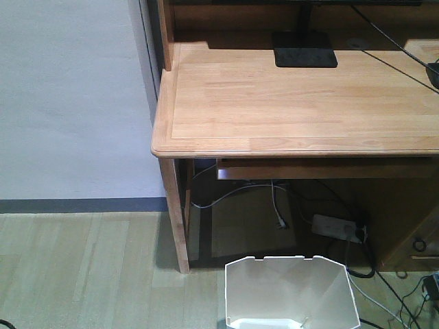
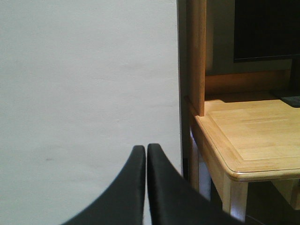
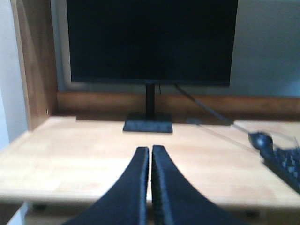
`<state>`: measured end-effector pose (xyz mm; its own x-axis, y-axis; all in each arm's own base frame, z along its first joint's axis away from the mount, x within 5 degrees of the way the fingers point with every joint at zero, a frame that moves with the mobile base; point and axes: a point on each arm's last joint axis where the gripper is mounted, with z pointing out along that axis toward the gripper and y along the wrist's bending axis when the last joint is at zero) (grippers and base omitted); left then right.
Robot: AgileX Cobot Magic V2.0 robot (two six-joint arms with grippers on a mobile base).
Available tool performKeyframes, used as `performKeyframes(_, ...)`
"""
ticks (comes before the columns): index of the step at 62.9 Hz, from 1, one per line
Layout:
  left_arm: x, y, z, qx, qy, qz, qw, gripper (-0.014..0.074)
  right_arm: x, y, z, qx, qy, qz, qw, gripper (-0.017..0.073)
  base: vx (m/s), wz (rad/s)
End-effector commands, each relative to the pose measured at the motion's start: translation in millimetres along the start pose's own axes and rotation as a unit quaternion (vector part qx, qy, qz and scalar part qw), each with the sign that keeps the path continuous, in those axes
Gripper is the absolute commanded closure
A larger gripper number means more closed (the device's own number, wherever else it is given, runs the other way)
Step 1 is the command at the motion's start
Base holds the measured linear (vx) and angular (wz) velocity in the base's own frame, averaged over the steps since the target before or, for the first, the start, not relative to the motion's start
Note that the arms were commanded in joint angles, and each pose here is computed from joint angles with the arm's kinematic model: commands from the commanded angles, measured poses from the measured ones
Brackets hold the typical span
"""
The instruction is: Move trash bin to bedside with robot
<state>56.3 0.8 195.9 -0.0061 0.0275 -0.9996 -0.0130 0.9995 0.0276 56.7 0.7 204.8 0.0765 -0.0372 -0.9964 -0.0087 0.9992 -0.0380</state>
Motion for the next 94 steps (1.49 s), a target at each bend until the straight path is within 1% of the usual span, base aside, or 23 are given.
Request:
performKeyframes(1,-2.8,-0.5,-0.2,0.004,-0.034,-0.012,0.999,0.0600,-27.2,-1.2,-3.6,0.005,-0.091,-0.006,0.996,0.0567,0.00,0.00)
performKeyframes(5,-2.8,-0.5,-0.2,0.004,-0.034,-0.012,0.999,0.0600,-41.1,-1.7,-5.1,0.006,-0.101,-0.006,0.995,0.0567,0.00,0.00)
performKeyframes(11,-2.8,-0.5,-0.2,0.004,-0.034,-0.012,0.999,0.0600,-61.9,-2.5,-3.7,0.005,-0.090,-0.006,0.996,0.0567,0.00,0.00)
performKeyframes(17,-2.8,-0.5,-0.2,0.004,-0.034,-0.012,0.999,0.0600,-78.0,-3.1,3.5,0.003,-0.055,-0.006,0.998,0.0567,0.00,0.00)
performKeyframes(23,-2.8,-0.5,-0.2,0.004,-0.034,-0.012,0.999,0.0600,-89.6,-3.5,15.6,0.000,0.003,-0.005,1.000,0.0567,0.00,0.00)
performKeyframes(27,-2.8,-0.5,-0.2,0.004,-0.034,-0.012,0.999,0.0600,-91.5,-3.2,24.3,-0.003,0.053,0.004,0.999,0.0567,0.00,0.00)
performKeyframes(32,-2.8,-0.5,-0.2,0.004,-0.034,-0.012,0.999,0.0600,-91.6,-2.1,31.9,-0.009,0.112,0.025,0.993,0.0567,0.00,0.00)
performKeyframes(36,-2.8,-0.5,-0.2,0.004,-0.034,-0.012,0.999,0.0600,-90.6,-1.6,35.6,-0.011,0.139,0.027,0.990,0.0567,0.00,0.00)
performKeyframes(44,-2.8,-0.5,-0.2,0.004,-0.034,-0.012,0.999,0.0600,-87.7,-1.8,42.8,-0.011,0.153,0.023,0.988,0.0567,0.00,0.00)
performKeyframes(50,-2.8,-0.5,-0.2,0.004,-0.034,-0.012,0.999,0.0600,-84.6,-1.4,44.0,-0.012,0.169,0.028,0.985,0.0567,0.00,0.00)
performKeyframes(60,-2.8,-0.5,-0.2,0.004,-0.034,-0.012,0.999,0.0600,-80.4,-1.8,42.6,-0.011,0.194,0.018,0.981,0.0549,0.00,0.00)
performKeyframes(68,-2.8,-0.5,-0.2,0.004,-0.034,-0.012,0.999,0.0600,-75.1,-2.1,43.8,-0.011,0.223,0.010,0.975,0.0470,0.00,0.00)
performKeyframes(75,-2.8,-0.5,-0.2,0.004,-0.034,-0.012,0.999,0.0600,-71.0,-2.0,48.2,-0.011,0.243,0.009,0.970,0.0346,0.00,0.00)
performKeyframes(76,-2.8,-0.5,-0.2,0.004,-0.034,-0.012,0.999,0.0600,-70.4,-2.0,49.0,-0.011,0.246,0.009,0.969,0.0316,0.00,0.00)
performKeyframes(83,-2.8,-0.5,-0.2,0.004,-0.034,-0.012,0.999,0.0600,-65.0,-1.8,56.1,-0.008,0.270,0.024,0.963,0.0173,0.00,0.00)
performKeyframes(85,-2.8,-0.5,-0.2,0.004,-0.034,-0.012,0.999,0.0600,-62.6,-1.7,58.9,-0.006,0.284,0.031,0.958,0.0141,0.00,0.00)
performKeyframes(90,-2.8,-0.5,-0.2,0.004,-0.034,-0.012,0.999,0.0600,-61.2,-1.6,67.1,-0.005,0.317,0.036,0.948,0.0078,0.00,0.00)
performKeyframes(94,-2.8,-0.5,-0.2,0.004,-0.034,-0.012,0.999,0.0600,-59.2,-1.5,76.8,-0.004,0.353,0.040,0.935,0.0055,0.00,0.00)
